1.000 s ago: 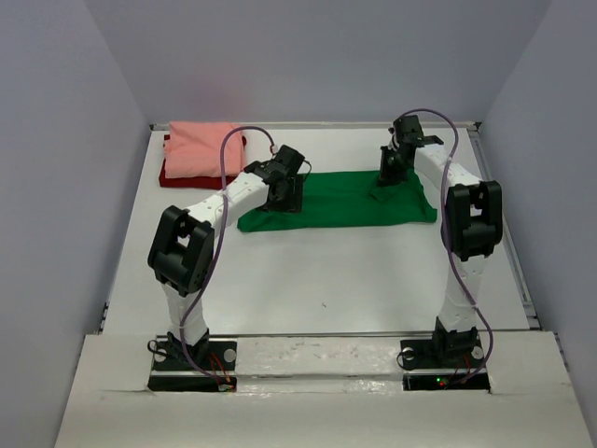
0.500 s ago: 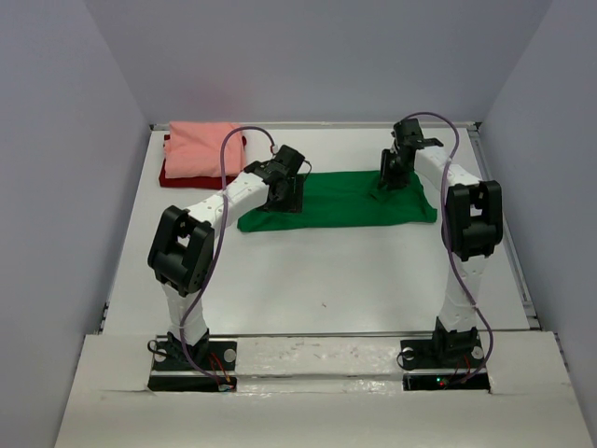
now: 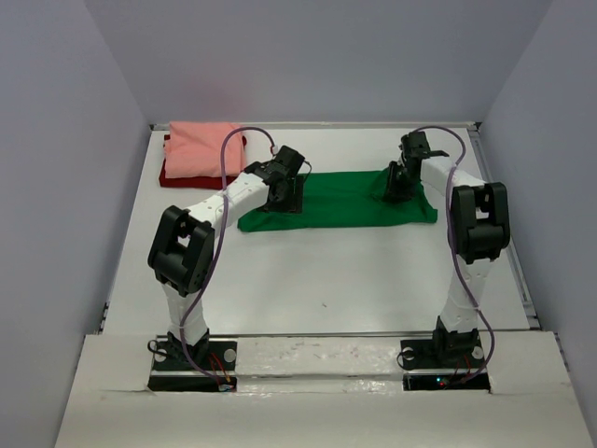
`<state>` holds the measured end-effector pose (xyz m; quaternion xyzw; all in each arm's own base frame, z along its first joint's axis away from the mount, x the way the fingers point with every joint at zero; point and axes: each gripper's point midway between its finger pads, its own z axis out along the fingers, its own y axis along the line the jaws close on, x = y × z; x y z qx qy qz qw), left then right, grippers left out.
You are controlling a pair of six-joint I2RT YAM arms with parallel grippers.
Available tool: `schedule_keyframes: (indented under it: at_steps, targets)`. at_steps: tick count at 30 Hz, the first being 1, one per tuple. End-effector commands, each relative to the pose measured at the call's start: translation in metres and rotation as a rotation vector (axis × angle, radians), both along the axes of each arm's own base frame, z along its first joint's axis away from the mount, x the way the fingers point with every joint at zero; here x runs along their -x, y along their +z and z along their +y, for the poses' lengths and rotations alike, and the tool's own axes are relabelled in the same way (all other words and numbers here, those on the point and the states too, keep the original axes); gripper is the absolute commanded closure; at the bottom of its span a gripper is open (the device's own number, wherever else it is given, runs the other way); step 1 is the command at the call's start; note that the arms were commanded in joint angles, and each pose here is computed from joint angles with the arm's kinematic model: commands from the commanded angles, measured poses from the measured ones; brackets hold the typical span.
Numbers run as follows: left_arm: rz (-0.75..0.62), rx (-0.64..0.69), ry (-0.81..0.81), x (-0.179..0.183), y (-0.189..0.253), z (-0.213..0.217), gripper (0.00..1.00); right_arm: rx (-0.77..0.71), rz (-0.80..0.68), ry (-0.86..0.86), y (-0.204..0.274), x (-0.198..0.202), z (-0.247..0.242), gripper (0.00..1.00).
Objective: Fold and stack the t-shirts
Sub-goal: Fold the other side of the tshirt into a rectangle
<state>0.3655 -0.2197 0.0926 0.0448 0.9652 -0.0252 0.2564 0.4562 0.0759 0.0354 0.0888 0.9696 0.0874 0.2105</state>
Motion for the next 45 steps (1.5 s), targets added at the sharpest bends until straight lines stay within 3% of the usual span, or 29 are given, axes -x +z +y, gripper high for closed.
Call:
schedule_keyframes:
  at_steps: [1,14,17,18,20,30,37,45]
  targets:
    - [-0.012,0.007,-0.018,0.005,0.007,-0.001,0.21,-0.012,-0.096,-0.025,0.028,-0.01,-0.01,0.61]
    - [0.004,0.012,-0.028,0.007,0.001,-0.007,0.21,-0.077,-0.09,0.0,0.025,-0.007,-0.001,0.65]
    - [0.005,0.014,-0.032,0.007,0.001,-0.009,0.21,-0.087,-0.089,0.009,0.025,-0.008,0.001,0.8]
    - [0.008,0.016,-0.034,0.008,-0.001,-0.01,0.21,-0.09,-0.091,0.011,0.026,-0.009,0.002,0.91]
    - [0.014,0.014,-0.036,0.008,-0.003,-0.011,0.21,-0.089,-0.094,0.01,0.027,-0.01,0.001,0.99]
    - [0.033,0.016,-0.062,0.013,-0.013,-0.022,0.21,0.02,-0.151,0.044,0.052,-0.022,0.004,1.0]
    - [0.041,0.013,-0.069,0.016,-0.016,-0.024,0.21,-0.039,-0.205,0.102,0.079,-0.042,0.019,0.99]
    - [0.042,0.005,-0.073,0.018,-0.016,-0.022,0.21,-0.064,-0.207,0.158,0.076,-0.067,0.029,1.0]
